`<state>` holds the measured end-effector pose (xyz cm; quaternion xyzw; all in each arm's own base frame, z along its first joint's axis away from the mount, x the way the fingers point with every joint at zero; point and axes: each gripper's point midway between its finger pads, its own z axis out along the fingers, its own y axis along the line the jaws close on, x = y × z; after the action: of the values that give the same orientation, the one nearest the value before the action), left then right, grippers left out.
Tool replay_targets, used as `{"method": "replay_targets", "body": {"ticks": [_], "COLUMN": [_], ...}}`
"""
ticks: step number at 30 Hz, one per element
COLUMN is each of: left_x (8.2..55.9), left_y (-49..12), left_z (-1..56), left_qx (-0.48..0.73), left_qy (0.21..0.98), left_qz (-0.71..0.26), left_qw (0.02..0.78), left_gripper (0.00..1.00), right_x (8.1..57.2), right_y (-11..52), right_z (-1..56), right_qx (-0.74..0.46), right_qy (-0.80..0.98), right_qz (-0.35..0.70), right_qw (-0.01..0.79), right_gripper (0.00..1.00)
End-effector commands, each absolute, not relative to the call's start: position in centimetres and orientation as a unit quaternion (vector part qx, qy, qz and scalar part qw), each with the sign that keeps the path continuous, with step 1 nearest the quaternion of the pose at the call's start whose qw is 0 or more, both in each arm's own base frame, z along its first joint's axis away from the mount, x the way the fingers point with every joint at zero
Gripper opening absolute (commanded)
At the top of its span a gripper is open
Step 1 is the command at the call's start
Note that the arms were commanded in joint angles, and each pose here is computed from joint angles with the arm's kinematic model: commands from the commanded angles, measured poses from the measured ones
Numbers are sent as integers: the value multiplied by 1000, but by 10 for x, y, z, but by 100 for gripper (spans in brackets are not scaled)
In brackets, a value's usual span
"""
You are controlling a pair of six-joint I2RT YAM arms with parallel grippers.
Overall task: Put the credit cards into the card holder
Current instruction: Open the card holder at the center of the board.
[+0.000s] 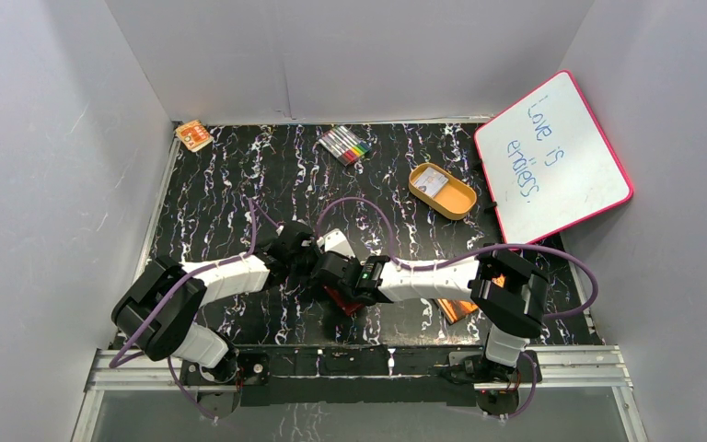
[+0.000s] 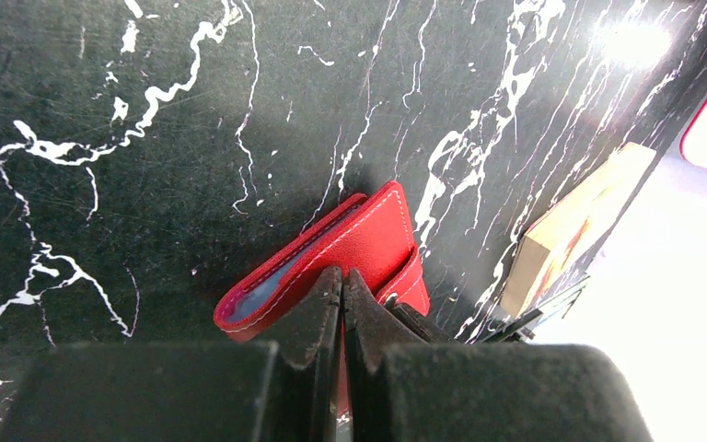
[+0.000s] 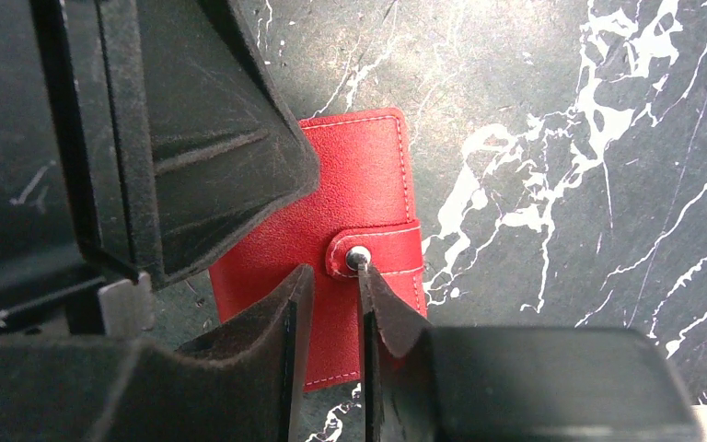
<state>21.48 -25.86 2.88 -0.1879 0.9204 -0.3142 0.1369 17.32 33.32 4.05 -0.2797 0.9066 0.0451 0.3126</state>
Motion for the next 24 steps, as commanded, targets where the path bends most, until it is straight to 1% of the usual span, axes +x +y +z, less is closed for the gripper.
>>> {"method": "replay_targets", "body": {"ticks": [1, 3, 6, 8, 10, 14, 18, 21, 24], "left_x": [190, 190, 190, 189, 189, 188, 187, 187, 186], "left_y": [-247, -248, -247, -248, -248, -248, -248, -248, -247], "left_z": [3, 2, 1, 0, -1, -2, -3, -4, -5], "left_qx": [-159, -158, -159, -159, -159, -159, -159, -159, -158], "left_qy": [942, 942, 942, 942, 942, 942, 942, 943, 943], "left_qz": [-275, -275, -275, -276, -276, -277, -278, -277, -275], "left_qw": [107, 107, 105, 104, 103, 100, 100, 99, 98], "left_gripper": [0, 0, 0, 0, 0, 0, 0, 0, 0], "right_x": [203, 205, 208, 210, 210, 211, 213, 214, 214], "right_y": [317, 316, 313, 312, 310, 308, 307, 306, 306], "right_z": [36, 38, 38, 36, 33, 29, 27, 28, 32], "right_qx": [-222, -217, -213, -211, -210, -208, -203, -203, -198], "right_qy": [917, 917, 918, 919, 921, 923, 925, 925, 925], "right_qz": [17, 17, 16, 14, 13, 9, 8, 9, 12], "right_qw": [332, 334, 334, 332, 327, 323, 320, 320, 325], "right_gripper": [31, 33, 41, 43, 43, 40, 32, 22, 9]}}
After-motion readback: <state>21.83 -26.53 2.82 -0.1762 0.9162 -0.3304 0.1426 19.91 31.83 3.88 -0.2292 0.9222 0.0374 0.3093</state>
